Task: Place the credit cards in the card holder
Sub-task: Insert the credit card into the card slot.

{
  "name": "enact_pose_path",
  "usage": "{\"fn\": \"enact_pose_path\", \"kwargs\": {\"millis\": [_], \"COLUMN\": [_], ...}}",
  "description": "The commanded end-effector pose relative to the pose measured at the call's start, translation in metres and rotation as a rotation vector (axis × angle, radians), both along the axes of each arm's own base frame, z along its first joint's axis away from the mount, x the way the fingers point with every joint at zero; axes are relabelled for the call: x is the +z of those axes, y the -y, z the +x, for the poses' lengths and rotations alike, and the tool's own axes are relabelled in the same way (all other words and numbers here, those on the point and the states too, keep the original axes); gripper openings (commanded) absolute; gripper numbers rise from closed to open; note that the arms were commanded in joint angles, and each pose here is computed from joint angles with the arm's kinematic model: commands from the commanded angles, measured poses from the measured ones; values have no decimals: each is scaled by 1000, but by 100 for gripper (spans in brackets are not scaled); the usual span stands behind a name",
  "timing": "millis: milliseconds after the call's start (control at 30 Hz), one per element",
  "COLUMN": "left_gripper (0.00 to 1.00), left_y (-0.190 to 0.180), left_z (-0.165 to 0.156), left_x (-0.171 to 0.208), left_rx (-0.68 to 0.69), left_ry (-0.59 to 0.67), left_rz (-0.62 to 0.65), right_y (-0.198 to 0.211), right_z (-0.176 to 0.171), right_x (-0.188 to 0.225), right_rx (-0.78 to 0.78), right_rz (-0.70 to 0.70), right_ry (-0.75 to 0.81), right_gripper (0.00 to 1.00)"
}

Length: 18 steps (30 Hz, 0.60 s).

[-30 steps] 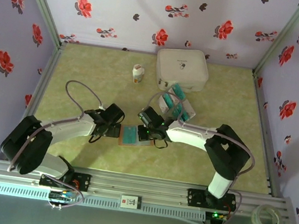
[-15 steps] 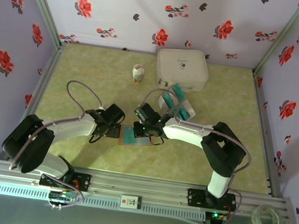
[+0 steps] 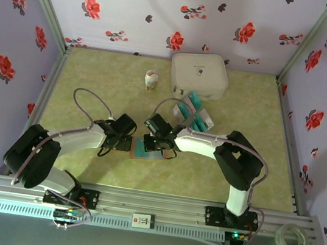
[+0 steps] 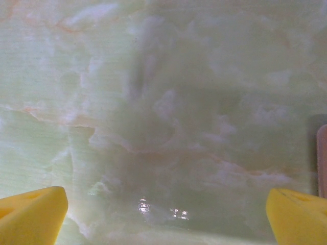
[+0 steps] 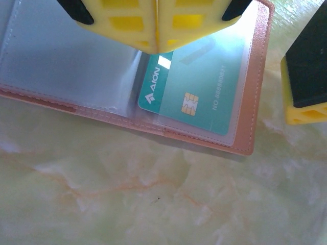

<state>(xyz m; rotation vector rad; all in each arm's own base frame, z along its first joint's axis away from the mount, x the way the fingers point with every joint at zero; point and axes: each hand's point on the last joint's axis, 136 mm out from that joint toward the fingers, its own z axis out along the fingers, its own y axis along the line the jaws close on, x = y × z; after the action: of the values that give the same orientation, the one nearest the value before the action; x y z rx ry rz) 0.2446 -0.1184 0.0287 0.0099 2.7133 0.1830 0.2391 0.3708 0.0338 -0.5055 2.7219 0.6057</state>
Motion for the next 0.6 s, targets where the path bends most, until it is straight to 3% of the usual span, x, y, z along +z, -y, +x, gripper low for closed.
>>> {"fn": "enact_pose_path", "kwargs": {"millis": [0, 567], "left_gripper": [100, 100], "left_y": [-3, -2], "left_z": [1, 0], "left_x": [-1, -2], "left_rx": [1, -2], "left_ry": [-12, -14], "left_rz": [15, 11], "right_y": [-11, -24], "right_z": [0, -5], "right_x": [0, -5], "right_rx": [-4, 22], "right_rz": [23, 26], "right_ry": [-10, -29], "right_gripper": [7, 7]}}
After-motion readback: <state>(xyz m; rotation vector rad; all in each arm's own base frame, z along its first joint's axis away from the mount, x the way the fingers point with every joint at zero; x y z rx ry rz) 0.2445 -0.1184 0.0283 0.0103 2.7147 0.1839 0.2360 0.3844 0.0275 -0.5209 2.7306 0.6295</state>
